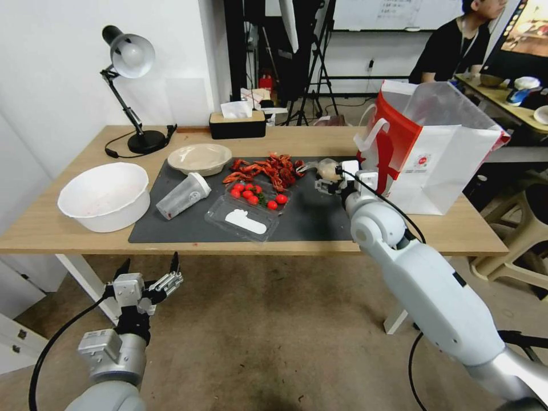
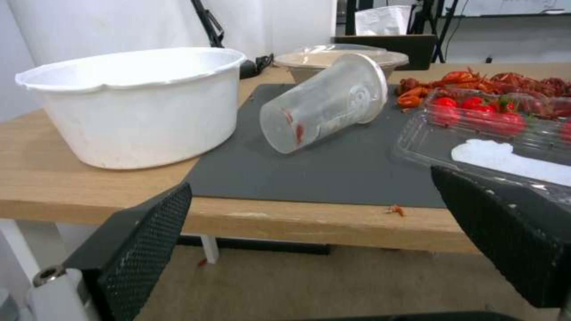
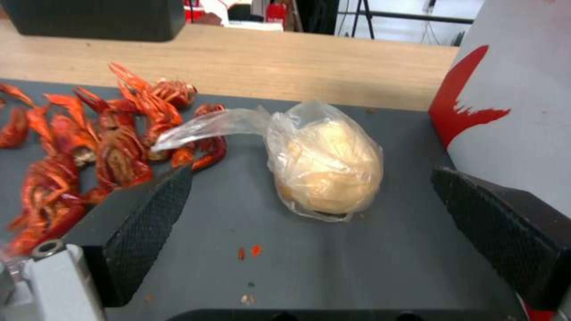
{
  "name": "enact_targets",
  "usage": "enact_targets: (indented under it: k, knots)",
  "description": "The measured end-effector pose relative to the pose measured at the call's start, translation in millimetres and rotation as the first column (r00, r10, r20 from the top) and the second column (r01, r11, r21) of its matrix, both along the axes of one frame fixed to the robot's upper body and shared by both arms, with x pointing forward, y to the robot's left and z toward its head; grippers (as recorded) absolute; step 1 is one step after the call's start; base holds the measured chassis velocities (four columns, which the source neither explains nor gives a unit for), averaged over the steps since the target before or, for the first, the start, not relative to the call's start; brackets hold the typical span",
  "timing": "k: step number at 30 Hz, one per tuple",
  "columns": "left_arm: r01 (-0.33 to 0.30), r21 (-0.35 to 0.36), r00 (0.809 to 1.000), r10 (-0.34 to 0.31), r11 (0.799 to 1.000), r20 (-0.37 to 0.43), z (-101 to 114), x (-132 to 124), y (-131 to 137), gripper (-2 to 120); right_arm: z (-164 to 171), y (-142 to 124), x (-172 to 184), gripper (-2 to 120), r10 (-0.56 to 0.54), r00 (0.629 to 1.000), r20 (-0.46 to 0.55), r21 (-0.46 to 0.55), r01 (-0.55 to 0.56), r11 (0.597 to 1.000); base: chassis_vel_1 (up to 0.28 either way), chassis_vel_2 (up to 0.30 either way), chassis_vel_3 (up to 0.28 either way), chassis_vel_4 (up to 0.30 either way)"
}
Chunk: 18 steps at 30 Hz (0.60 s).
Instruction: Pick up the trash from the table and place it into the takeout bag.
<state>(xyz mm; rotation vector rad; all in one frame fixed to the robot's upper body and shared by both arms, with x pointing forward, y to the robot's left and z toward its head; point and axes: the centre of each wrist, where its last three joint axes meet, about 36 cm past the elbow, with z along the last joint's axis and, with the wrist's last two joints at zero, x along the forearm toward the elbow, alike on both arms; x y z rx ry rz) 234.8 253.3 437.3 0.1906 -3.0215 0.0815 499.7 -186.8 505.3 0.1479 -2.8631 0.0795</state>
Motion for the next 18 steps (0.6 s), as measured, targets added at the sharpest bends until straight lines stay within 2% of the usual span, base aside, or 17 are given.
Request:
enact_targets:
  k: [15,18]
  knots:
    - [0.0,0.003,1.0,0.0,1.0,0.0,0,2,2,100,-3,0,59,100,-0.037,0.997,-0.066,-0.038,0.035,0.999,0.0,0.0,0.0,0.0]
    - [-0.002,0.003,1.0,0.002,1.0,-0.001,0,2,3,100,-3,-1,80,100,-0.044,0.995,-0.09,-0.044,0.04,0.998,0.0,0.0,0.0,0.0]
